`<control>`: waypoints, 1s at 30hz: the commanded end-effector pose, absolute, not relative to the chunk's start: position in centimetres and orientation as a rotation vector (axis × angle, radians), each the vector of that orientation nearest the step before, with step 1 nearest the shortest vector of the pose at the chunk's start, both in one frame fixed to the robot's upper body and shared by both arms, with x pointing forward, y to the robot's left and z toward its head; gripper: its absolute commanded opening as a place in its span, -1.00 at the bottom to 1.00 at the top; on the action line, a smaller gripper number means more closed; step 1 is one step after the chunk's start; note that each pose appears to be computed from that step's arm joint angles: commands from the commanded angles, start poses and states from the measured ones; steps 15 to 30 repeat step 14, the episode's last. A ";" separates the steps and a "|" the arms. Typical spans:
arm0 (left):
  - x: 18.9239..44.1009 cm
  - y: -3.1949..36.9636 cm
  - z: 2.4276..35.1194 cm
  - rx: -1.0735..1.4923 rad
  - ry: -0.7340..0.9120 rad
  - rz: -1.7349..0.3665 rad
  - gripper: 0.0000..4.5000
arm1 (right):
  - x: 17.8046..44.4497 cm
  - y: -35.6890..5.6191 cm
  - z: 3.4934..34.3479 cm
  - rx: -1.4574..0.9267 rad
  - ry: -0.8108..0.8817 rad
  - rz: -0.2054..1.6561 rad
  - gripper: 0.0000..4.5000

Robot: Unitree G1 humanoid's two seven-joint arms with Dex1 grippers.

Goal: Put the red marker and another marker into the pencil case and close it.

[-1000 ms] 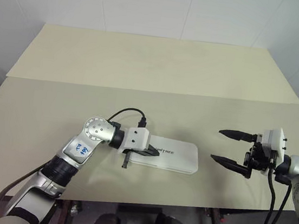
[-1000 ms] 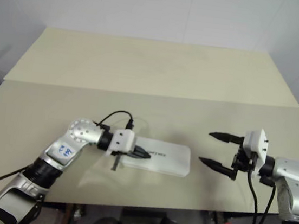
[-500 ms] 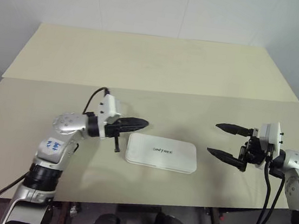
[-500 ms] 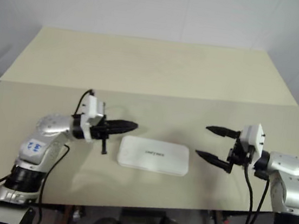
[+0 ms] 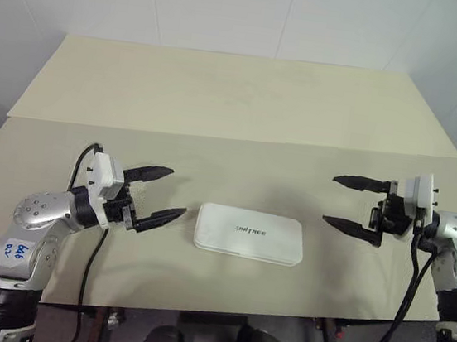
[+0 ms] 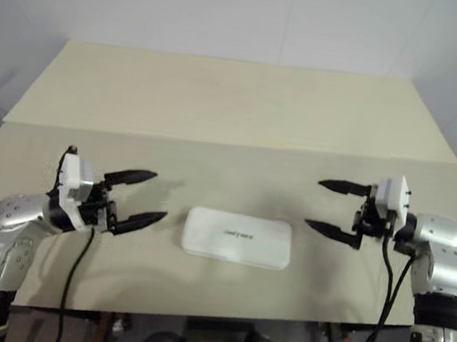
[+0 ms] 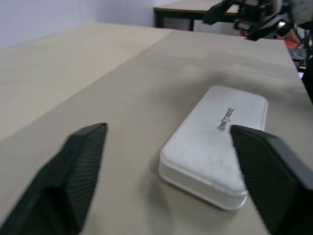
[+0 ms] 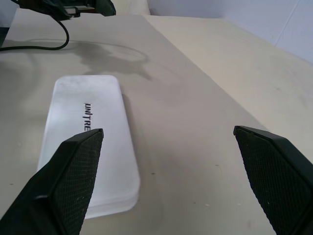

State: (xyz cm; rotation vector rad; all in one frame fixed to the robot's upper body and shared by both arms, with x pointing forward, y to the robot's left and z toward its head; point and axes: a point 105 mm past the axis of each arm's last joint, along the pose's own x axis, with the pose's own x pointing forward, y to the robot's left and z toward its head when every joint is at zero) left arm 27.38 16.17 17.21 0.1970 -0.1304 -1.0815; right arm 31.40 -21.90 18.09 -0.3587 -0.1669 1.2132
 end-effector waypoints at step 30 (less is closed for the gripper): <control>27.5 14.4 17.8 0.239 -0.171 -1.103 0.98 | 32.3 -22.8 18.8 -0.429 -0.194 1.209 1.00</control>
